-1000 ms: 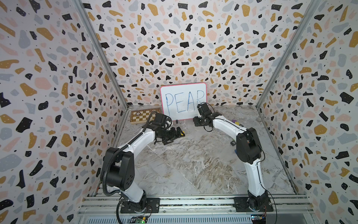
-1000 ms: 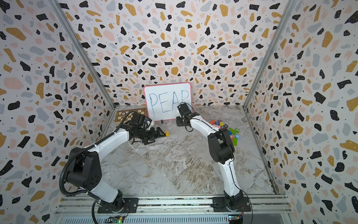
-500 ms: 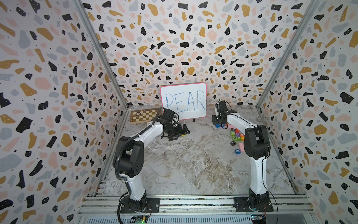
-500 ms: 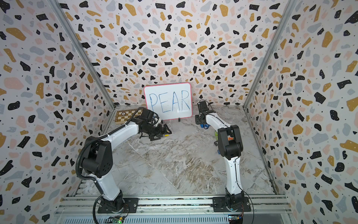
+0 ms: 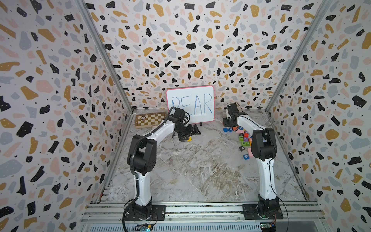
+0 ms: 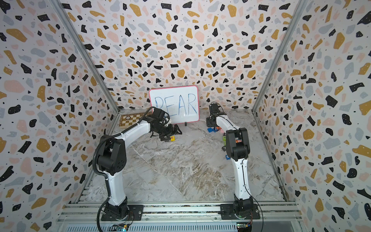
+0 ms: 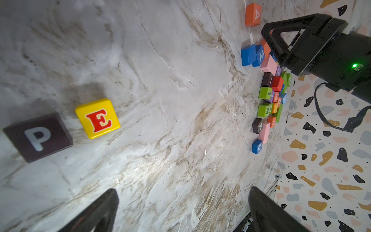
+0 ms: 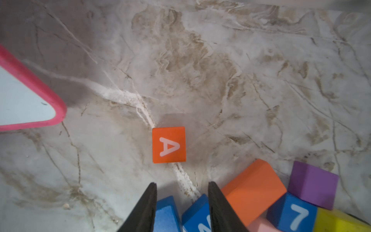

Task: Spell the uppercase word “pear” with letter blocks
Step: Pick up the letter block from the center of the board.

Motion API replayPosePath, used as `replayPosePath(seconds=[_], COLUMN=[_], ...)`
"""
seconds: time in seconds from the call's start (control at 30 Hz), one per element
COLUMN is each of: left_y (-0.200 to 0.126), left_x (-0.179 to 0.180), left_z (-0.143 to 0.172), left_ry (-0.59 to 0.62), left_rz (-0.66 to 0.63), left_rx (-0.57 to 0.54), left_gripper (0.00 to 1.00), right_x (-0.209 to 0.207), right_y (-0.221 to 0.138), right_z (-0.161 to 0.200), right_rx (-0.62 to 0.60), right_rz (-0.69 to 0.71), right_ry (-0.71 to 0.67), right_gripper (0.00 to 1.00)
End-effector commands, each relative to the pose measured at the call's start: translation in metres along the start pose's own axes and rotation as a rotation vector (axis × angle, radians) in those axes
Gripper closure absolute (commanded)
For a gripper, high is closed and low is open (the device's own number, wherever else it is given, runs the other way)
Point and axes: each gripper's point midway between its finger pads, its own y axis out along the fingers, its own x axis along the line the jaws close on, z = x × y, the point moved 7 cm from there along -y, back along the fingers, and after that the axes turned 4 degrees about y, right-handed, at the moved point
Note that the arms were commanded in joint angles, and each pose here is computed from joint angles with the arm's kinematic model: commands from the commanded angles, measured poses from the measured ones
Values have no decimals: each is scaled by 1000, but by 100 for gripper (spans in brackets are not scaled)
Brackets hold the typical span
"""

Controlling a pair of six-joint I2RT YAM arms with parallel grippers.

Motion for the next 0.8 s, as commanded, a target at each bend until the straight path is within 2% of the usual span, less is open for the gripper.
replayPosePath(seconds=[0.0,0.77], left_y=[-1,3], left_x=[-6,-3], left_z=[-4,-5], left_ry=[10,11], left_rz=[10,2], left_rx=[9,21], left_gripper=[0,0], right_x=[0,5], right_y=[-9,16], right_z=[-12,-29], right_rx=[-12,3], right_rz=[-16,-22], right_ry=[-4,1], right_gripper=[55,50])
